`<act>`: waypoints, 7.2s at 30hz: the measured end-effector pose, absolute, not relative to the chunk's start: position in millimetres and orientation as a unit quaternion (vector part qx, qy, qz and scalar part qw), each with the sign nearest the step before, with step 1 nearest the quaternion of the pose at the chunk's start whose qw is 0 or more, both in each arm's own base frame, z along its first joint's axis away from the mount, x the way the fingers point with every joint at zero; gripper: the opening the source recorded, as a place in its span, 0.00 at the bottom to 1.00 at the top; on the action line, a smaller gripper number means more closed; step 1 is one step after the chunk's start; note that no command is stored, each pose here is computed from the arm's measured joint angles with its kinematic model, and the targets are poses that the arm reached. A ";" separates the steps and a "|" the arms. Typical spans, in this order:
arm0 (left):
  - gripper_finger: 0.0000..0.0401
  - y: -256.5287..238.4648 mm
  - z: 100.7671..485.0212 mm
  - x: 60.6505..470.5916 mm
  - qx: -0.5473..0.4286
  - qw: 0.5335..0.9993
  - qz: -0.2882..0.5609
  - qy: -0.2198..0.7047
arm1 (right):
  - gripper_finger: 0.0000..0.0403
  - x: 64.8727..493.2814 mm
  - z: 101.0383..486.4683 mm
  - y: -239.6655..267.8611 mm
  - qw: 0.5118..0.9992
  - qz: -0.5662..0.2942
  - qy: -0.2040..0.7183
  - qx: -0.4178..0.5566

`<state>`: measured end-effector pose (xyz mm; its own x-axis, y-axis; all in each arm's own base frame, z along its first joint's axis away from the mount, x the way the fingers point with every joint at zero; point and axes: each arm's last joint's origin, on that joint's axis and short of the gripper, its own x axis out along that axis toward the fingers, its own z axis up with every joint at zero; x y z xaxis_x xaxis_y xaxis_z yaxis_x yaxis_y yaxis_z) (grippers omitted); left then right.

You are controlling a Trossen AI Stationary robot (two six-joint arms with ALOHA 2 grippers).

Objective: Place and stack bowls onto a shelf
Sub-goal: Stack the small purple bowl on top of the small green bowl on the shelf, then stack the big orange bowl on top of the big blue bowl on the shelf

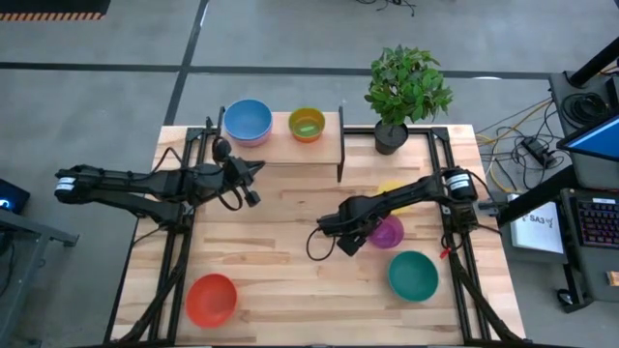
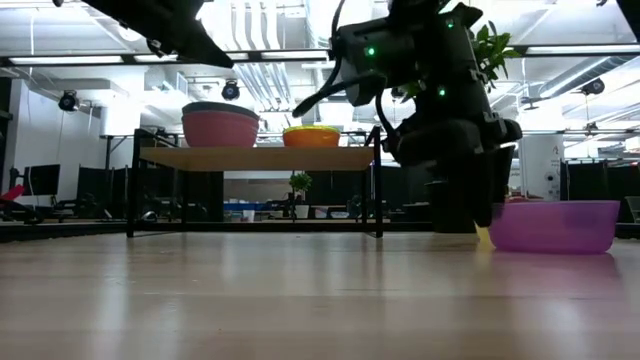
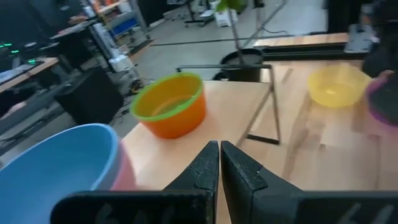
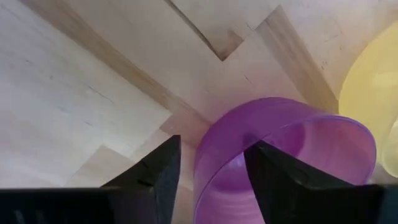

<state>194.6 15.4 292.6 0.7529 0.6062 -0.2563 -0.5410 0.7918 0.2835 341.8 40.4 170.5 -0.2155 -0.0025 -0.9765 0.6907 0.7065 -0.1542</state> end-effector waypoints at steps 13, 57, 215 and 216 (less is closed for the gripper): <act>0.00 16.7 293.8 192.8 0.088 0.924 0.336 0.163 | 0.03 345.0 162.6 50.4 0.578 -0.276 0.729 0.243; 0.00 16.7 295.3 191.5 0.091 0.924 0.336 0.160 | 0.02 402.0 384.6 -124.8 0.854 -0.106 0.451 -0.238; 0.00 37.3 373.5 159.6 -0.286 0.830 0.361 0.315 | 0.02 277.2 257.5 23.3 0.960 0.139 0.237 -0.061; 0.00 45.4 383.5 157.1 -0.280 0.832 0.372 0.303 | 0.02 277.2 257.5 23.3 0.960 0.139 0.237 -0.061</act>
<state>157.1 45.4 383.5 0.5397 0.4487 -0.7123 -0.7879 0.5674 -0.2395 277.2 23.3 257.5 0.8489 0.2372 -0.4723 -0.2949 0.9542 -0.0509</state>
